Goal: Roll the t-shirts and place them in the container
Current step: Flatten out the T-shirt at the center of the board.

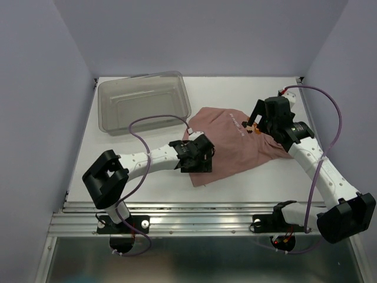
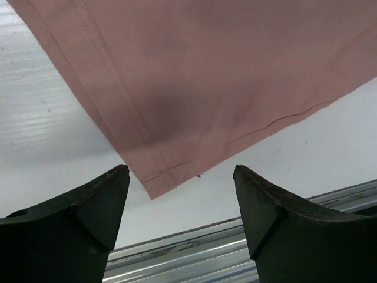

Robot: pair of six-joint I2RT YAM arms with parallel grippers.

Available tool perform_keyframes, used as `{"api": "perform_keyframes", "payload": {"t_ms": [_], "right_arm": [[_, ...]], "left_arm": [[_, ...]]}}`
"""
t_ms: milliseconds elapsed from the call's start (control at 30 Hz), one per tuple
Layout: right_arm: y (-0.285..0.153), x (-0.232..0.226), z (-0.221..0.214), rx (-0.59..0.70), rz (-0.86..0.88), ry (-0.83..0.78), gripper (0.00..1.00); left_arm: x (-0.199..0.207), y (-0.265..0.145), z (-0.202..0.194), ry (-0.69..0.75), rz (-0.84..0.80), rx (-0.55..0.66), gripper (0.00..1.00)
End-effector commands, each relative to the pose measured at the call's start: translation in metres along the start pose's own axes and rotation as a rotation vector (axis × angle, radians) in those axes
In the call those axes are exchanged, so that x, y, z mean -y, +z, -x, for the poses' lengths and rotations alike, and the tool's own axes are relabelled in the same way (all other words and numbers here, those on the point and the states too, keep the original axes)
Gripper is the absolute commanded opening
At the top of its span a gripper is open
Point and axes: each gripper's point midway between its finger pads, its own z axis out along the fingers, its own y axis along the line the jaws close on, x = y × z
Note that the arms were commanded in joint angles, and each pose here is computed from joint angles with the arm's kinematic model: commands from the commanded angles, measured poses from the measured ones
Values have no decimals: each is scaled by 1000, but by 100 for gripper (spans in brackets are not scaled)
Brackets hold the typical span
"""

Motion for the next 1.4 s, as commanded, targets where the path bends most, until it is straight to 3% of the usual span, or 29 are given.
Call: {"api": "perform_keyframes", "payload": {"t_ms": [0, 667, 767, 867, 900, 1033, 1167, 1367], "right_arm": [[-3, -16, 11, 32, 80, 41, 100], [4, -15, 7, 28, 73, 30, 100], [4, -13, 5, 31, 69, 26, 100], [5, -12, 4, 29, 64, 21, 100], [5, -13, 4, 30, 66, 16, 99], [1, -11, 9, 47, 66, 3, 100], [-3, -3, 15, 82, 38, -10, 100], [-5, -9, 15, 71, 74, -34, 97]], "left_arm": [[-3, 1, -2, -37, 65, 14, 83], [-15, 32, -50, -15, 99, -153, 75], [-10, 34, -49, -5, 75, -152, 63], [-8, 35, -43, 21, 78, -142, 10], [-6, 34, -37, 20, 80, -130, 0], [-15, 8, 6, -5, 119, -13, 0], [-56, -60, 100, -161, 113, 236, 0], [-92, -139, 180, -278, 57, 502, 0]]}}
